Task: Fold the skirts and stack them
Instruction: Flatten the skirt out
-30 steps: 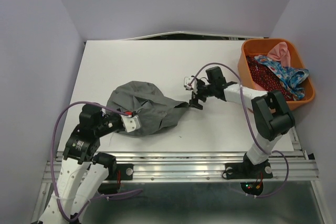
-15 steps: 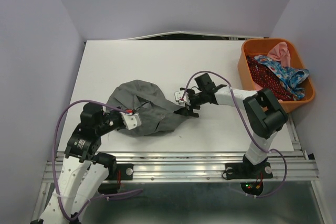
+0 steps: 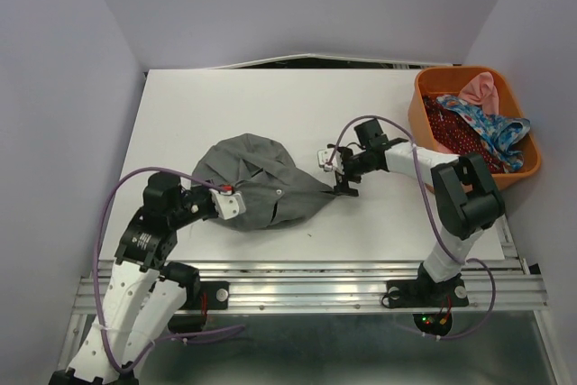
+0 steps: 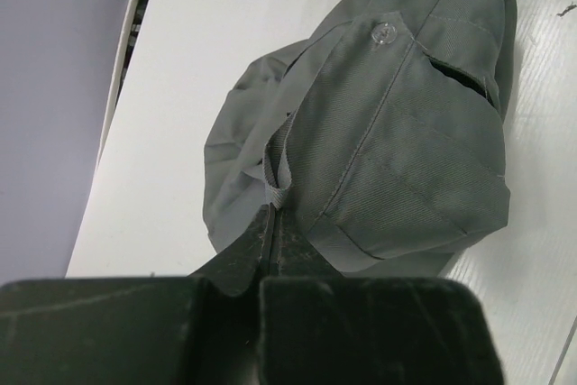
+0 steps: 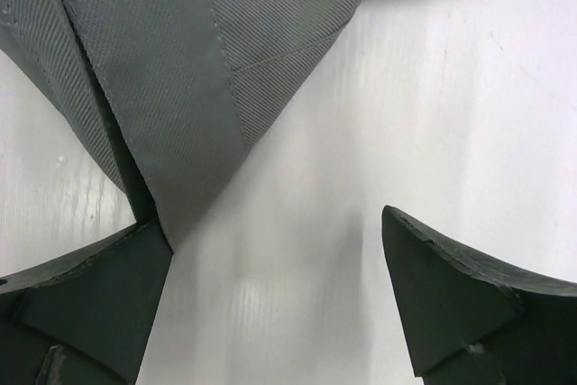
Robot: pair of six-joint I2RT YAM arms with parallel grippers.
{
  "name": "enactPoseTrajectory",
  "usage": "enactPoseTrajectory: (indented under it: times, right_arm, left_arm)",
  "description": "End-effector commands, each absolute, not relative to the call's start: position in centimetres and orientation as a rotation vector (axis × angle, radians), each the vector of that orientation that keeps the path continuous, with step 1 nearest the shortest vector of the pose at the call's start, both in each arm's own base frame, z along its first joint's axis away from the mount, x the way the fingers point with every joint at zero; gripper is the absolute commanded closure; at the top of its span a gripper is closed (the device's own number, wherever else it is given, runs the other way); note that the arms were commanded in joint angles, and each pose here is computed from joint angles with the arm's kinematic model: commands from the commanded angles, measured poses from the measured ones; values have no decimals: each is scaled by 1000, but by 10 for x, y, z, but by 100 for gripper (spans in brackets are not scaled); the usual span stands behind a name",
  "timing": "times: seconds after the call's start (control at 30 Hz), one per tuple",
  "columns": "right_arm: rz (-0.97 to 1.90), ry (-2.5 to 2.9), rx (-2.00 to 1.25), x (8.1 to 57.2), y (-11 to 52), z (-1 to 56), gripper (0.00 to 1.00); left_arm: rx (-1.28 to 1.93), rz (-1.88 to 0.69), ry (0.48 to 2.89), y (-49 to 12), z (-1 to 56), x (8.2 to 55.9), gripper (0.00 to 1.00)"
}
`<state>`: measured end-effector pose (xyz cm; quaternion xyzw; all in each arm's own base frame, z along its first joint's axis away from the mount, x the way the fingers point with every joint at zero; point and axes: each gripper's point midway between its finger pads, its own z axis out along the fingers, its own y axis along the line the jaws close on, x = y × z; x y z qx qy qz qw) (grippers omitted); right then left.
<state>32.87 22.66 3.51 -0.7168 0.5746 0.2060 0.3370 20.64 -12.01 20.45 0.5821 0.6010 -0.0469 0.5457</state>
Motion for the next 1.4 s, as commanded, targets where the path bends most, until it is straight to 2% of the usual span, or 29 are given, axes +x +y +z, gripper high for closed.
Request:
enactPoseTrajectory:
  times: [0.0,0.17,0.47,0.57,0.73,0.87,0.97,1.13,1.2,1.23,1.27,1.3,1.33,1.37]
  right_arm:
    - [526,1506,-1866,331,212,68,0]
    - [652,1569,-1736,325,225,94,0]
    - [699,1594,-1625,337,238,122,0]
    - [774,1572,-1671,320,238,126,0]
    - [820,1605,-1778,272,238,94,0]
    - [823,1600,-1813,252,245,74,0]
    - [823,1671,-1756,259,251,63,0]
    - [720,1747,-1591,305,265,56,0]
    - [714,1774,-1565,315,269,51,9]
    - [707,1787,-1562,317,268,49,18]
    - [702,1790,-1557,319,269,47,38]
    - [690,1797,-1556,320,267,46,45]
    - [682,1799,-1557,320,266,45,59]
    - [676,1802,-1558,320,265,44,66]
  left_arm:
    - [1368,-43,1358,-120,221,219,100]
    - [1366,-45,1351,-121,222,221,100]
    - [1376,-60,1340,-124,221,222,100]
    - [1378,-57,1347,-124,218,223,100]
    - [1372,-51,1348,-124,217,226,100]
    - [1364,-53,1355,-124,217,228,100]
    - [1368,-60,1357,-125,217,229,100]
    - [1372,-81,1360,-128,217,229,100]
    - [1375,-92,1367,-128,217,227,100]
    - [1375,-96,1366,-128,219,226,100]
    - [1373,-102,1371,-128,219,226,100]
    - [1382,-120,1388,-129,216,222,100]
    - [1387,-129,1390,-129,217,221,100]
    - [1392,-141,1400,-129,216,218,99]
